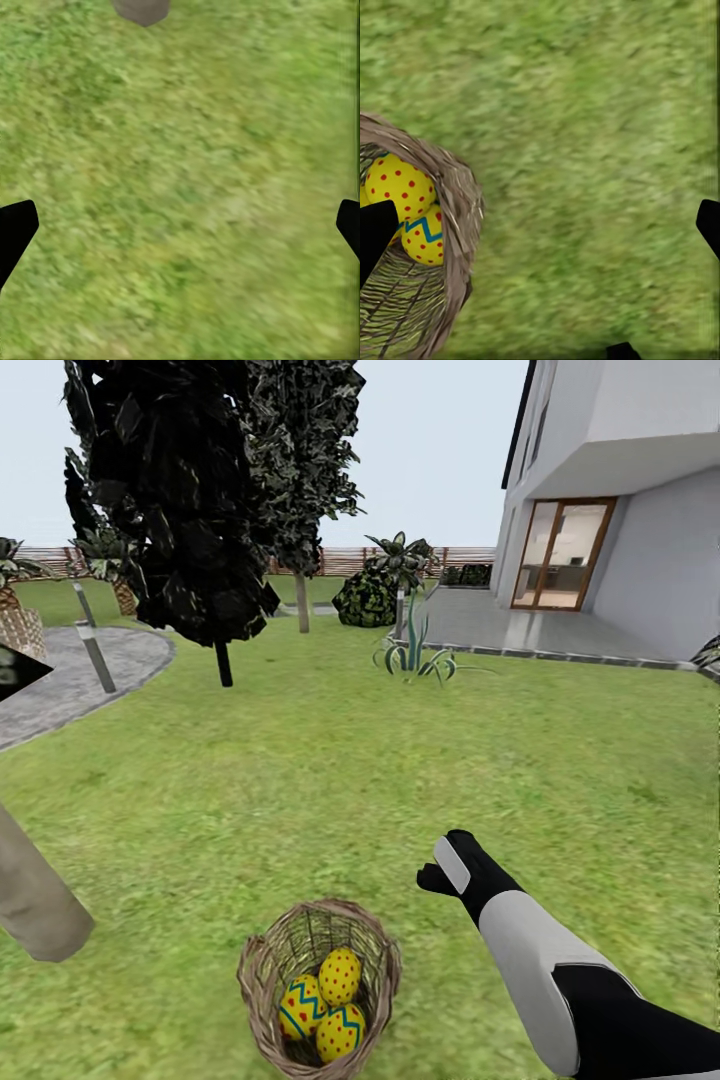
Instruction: Take the three Easter eggs out of the wicker basket on the lawn in the garden, then place them on the lawn next to a single tree (choose any tree) so that all three eggs are next to the same tree and none are left in the basket.
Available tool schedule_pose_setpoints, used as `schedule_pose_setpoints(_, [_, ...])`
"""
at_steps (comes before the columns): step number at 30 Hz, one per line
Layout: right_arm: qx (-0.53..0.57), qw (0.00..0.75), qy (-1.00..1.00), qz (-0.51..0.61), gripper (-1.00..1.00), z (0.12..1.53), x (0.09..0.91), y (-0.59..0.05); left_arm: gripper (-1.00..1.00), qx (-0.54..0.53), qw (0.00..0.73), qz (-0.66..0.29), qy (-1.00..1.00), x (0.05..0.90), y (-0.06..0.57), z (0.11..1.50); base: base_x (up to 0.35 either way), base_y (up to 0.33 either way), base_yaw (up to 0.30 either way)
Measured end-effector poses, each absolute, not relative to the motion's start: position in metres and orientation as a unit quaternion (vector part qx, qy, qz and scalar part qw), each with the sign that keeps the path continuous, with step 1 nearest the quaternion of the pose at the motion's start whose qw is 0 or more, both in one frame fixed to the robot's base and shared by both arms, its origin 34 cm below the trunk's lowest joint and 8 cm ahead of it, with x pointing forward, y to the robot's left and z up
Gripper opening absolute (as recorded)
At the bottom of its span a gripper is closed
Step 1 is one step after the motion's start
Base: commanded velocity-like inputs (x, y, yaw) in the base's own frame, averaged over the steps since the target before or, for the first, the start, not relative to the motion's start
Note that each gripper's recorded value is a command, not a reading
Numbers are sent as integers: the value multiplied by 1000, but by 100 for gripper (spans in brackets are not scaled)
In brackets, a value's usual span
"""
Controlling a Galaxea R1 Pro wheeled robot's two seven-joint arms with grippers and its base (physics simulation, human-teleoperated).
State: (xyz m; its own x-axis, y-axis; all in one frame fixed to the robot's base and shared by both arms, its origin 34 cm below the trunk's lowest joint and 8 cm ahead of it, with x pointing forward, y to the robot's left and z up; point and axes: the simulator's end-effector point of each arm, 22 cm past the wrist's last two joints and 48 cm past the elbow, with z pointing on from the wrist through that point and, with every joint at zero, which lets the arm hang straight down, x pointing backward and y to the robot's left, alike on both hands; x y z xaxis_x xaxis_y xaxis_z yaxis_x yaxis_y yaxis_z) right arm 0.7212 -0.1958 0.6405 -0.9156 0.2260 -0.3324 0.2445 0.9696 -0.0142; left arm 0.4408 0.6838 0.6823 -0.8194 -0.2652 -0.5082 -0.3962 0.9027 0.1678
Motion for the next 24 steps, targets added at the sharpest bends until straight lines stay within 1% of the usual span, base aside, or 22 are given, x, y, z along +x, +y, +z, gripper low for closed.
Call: schedule_pose_setpoints(24, [120, 165, 979, -28, 100, 684, 724, -195, 100, -173, 245, 134, 945, 446, 683, 726, 0, 0, -6])
